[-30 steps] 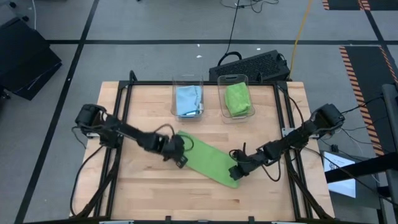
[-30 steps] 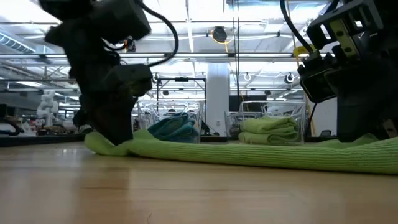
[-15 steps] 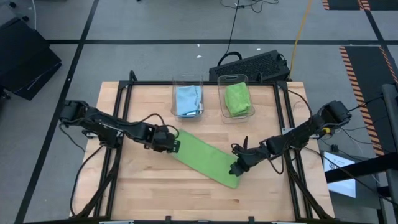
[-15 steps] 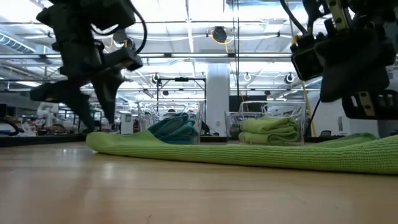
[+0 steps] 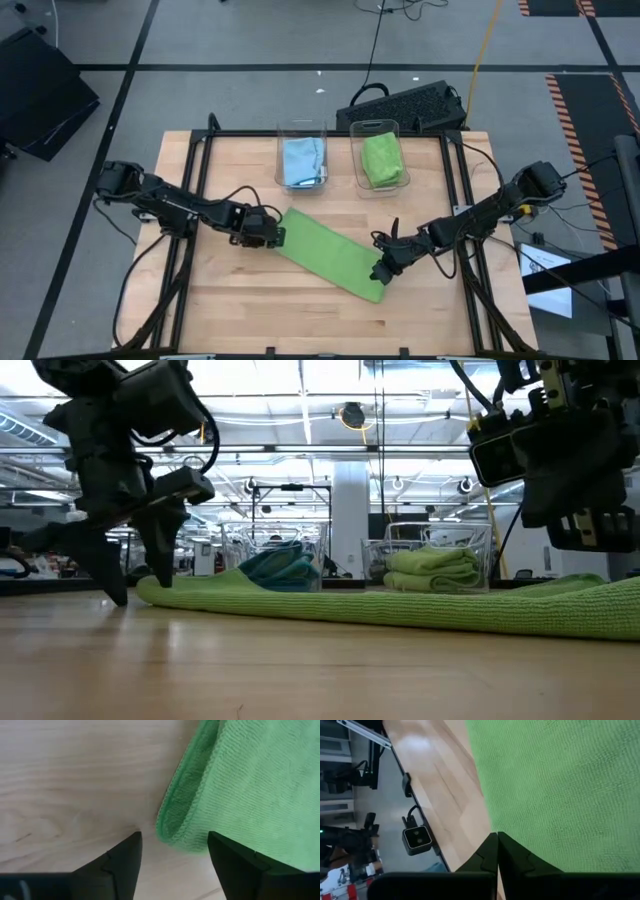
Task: Fold microfiber towels
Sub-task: Fold the green microfiber towel
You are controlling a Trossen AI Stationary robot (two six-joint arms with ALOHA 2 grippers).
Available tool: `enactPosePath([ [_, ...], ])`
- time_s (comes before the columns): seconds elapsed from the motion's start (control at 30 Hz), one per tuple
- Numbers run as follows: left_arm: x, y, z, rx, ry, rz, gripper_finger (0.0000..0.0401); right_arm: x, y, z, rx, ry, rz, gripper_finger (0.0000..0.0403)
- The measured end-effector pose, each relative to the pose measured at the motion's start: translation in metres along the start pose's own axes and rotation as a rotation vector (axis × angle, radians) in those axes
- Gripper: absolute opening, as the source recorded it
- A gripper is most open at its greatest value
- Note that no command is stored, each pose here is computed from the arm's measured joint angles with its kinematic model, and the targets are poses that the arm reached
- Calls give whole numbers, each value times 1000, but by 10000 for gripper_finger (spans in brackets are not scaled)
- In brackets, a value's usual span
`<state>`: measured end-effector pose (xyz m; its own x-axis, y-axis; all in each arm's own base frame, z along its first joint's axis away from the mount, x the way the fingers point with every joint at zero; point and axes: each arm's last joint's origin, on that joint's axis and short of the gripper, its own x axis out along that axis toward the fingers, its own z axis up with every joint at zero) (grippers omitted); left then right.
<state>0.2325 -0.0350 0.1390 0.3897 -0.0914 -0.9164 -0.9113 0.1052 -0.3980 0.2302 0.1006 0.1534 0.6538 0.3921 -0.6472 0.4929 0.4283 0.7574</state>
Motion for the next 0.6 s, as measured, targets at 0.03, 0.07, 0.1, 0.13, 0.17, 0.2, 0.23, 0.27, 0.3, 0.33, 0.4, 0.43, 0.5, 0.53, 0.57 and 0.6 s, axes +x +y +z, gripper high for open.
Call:
enactPosePath([
  [0.03,2,1,0,10,0,-15,224,0,0,1,-2,-2,-1,0],
  [0.07,4,3,0,20,-4,-16,217,0,0,2,-7,-4,-1,0],
  [0.1,6,3,0,26,-7,-11,207,0,-1,3,-12,-8,0,0],
  [0.13,7,5,0,28,-7,-4,194,0,-1,4,-11,-12,-1,0],
  [0.17,8,6,0,37,-7,4,180,-1,-1,6,-9,-16,-1,0],
  [0.2,9,7,0,53,-8,12,163,-1,-1,7,-8,-20,-1,0],
  [0.23,10,9,0,72,-13,17,143,-1,-2,9,-6,-25,-2,0],
  [0.27,11,9,-1,95,-25,18,124,-1,-2,10,-7,-30,2,0],
  [0.3,11,9,-1,122,-40,17,103,-1,-1,12,-10,-33,8,0],
  [0.33,11,9,-1,154,-57,13,83,-2,-1,14,-10,-33,15,0],
  [0.4,12,8,-1,227,-85,-3,42,-2,-1,18,-7,-39,25,0],
  [0.43,13,6,0,266,-107,-22,24,-3,-1,20,-3,-46,29,0],
  [0.5,13,2,1,337,-142,-46,9,-4,-1,25,8,-65,40,0],
  [0.53,13,2,2,372,-149,-42,9,-4,-1,28,12,-74,48,0],
  [0.57,13,3,2,406,-154,-31,10,-5,-1,30,16,-84,58,0],
  [0.6,12,4,3,434,-149,-13,9,-5,0,33,19,-96,74,0],
])
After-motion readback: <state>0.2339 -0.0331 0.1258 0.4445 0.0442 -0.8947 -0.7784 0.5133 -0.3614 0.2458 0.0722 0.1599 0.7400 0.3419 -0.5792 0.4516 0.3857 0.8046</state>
